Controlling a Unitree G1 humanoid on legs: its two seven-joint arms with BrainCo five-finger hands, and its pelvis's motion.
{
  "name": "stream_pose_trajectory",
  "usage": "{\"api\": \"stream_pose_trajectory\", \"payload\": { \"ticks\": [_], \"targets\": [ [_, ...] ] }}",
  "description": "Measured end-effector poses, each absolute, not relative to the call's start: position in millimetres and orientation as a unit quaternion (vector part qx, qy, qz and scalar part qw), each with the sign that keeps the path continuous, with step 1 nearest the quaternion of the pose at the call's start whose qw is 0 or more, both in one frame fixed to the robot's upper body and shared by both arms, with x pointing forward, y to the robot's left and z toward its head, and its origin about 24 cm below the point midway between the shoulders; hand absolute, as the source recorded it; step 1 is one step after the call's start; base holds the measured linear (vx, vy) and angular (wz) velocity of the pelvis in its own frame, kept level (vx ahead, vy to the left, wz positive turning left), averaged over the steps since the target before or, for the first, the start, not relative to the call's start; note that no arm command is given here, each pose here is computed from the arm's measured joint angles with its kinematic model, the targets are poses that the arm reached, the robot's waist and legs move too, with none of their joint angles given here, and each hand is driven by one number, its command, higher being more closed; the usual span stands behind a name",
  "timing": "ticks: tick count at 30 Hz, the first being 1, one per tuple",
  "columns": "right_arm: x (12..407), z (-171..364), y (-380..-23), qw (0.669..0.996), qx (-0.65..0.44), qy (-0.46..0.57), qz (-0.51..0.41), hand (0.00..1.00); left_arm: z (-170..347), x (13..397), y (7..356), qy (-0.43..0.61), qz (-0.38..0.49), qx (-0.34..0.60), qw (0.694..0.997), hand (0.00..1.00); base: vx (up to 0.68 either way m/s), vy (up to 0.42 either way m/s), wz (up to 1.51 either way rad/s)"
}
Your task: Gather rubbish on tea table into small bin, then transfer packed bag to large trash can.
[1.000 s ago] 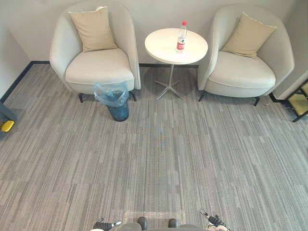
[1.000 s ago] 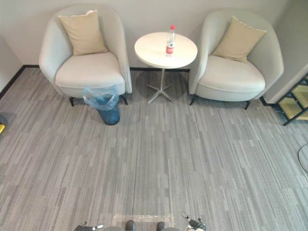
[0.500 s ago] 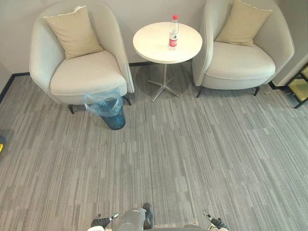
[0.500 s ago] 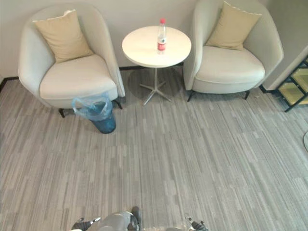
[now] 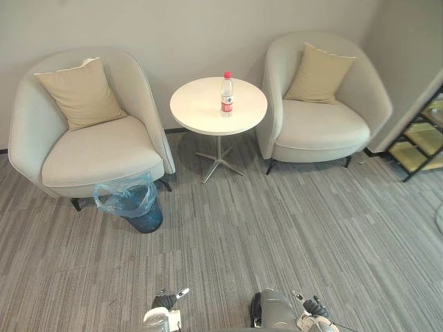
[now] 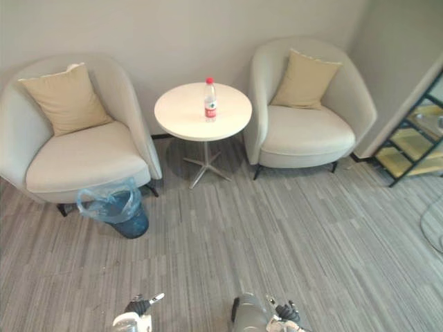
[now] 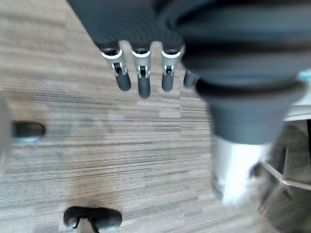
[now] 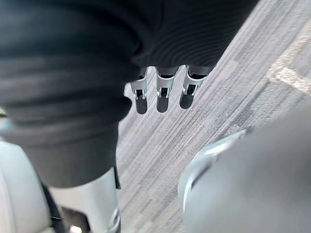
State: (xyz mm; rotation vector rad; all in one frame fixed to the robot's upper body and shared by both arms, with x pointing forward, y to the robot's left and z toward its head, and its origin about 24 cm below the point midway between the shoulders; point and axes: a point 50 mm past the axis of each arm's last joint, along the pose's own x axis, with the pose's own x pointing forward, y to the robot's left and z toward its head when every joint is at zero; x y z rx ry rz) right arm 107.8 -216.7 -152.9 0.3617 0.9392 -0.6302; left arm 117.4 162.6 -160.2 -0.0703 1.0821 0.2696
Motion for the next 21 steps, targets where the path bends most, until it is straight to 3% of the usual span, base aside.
{"api": "stream_pose_trajectory", "payload": {
  "ticks": [9, 21],
  "targets": [
    [105, -156, -213, 0.821, 0.174, 0.46, -0.29, 0.0, -148, 143, 160, 0.463, 0.136, -0.058, 0.874, 0.0, 0.32, -0.196, 0.15],
    [108, -158, -197, 0.828, 0.168, 0.468, -0.258, 0.0, -150, 142, 160, 0.472, 0.101, -0.027, 0.875, 0.0, 0.39, 0.116, -0.16]
  ]
}}
